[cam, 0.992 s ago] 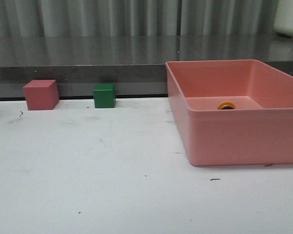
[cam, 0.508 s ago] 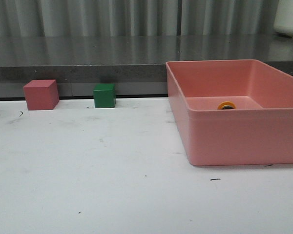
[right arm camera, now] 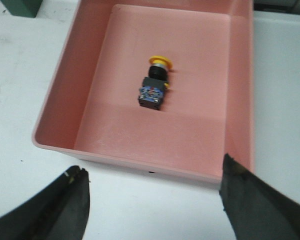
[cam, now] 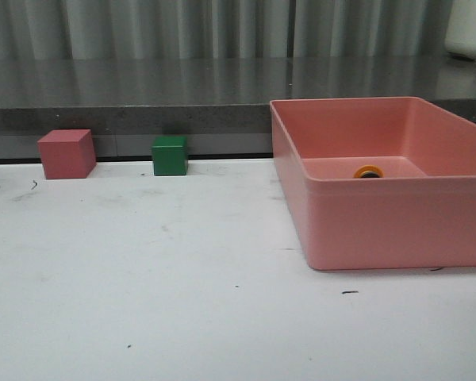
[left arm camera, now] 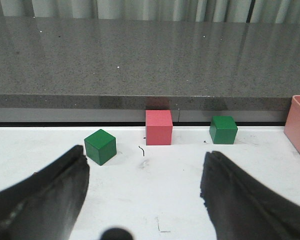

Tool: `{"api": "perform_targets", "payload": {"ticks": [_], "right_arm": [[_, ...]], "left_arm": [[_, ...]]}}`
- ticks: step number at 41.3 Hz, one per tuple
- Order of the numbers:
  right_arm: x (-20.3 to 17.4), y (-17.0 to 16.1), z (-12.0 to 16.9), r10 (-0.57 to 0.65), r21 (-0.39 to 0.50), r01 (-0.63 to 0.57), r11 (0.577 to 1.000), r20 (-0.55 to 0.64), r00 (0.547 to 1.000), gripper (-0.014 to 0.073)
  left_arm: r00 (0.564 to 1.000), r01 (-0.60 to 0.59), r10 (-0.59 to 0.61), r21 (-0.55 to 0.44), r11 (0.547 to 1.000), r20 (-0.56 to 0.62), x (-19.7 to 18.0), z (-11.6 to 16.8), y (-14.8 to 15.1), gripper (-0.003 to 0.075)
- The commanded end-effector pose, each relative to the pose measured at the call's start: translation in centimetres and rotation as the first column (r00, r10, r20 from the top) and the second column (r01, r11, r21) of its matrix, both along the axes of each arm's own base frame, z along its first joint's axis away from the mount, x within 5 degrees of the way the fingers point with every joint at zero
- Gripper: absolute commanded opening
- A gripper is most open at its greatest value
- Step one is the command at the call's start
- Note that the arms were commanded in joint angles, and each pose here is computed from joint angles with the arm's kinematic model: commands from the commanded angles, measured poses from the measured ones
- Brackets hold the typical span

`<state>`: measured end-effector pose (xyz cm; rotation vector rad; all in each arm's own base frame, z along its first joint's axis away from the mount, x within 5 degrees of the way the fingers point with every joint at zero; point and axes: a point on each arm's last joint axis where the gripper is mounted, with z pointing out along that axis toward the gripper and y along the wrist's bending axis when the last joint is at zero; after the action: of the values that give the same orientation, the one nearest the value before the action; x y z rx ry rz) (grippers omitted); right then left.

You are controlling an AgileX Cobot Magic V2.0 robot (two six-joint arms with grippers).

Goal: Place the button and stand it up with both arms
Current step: 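Lower the right gripper into the pink bin and grasp the yellow button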

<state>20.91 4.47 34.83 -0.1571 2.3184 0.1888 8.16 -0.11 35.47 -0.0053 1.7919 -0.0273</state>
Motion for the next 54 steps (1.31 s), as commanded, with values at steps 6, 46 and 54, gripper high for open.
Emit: {"api": "perform_targets", "payload": {"ticks": [6,46,54], "right_arm": [[5.5,2.6,0.4,0.056,0.002,-0.056,0.998,-0.020,0.998,0.0559],[22.4,5.5,-11.5,-0.183,-0.087,0.162,0.983,-0.391,0.902,0.0519],[23.1,4.9,-13.6,-0.214,-0.087,0.195,0.977,-0.434,0.875,0.0519]], "left_arm": [[0.995,0.010,-0.010,-0.001,1.000,0.104,0.2,1.7,-0.1,0.0473],[0.995,0.010,-0.010,-0.001,1.000,0.104,0.2,1.7,-0.1,0.0473],[0.995,0.010,-0.010,-0.001,1.000,0.104,0.2,1.7,-0.1,0.0473]]}}
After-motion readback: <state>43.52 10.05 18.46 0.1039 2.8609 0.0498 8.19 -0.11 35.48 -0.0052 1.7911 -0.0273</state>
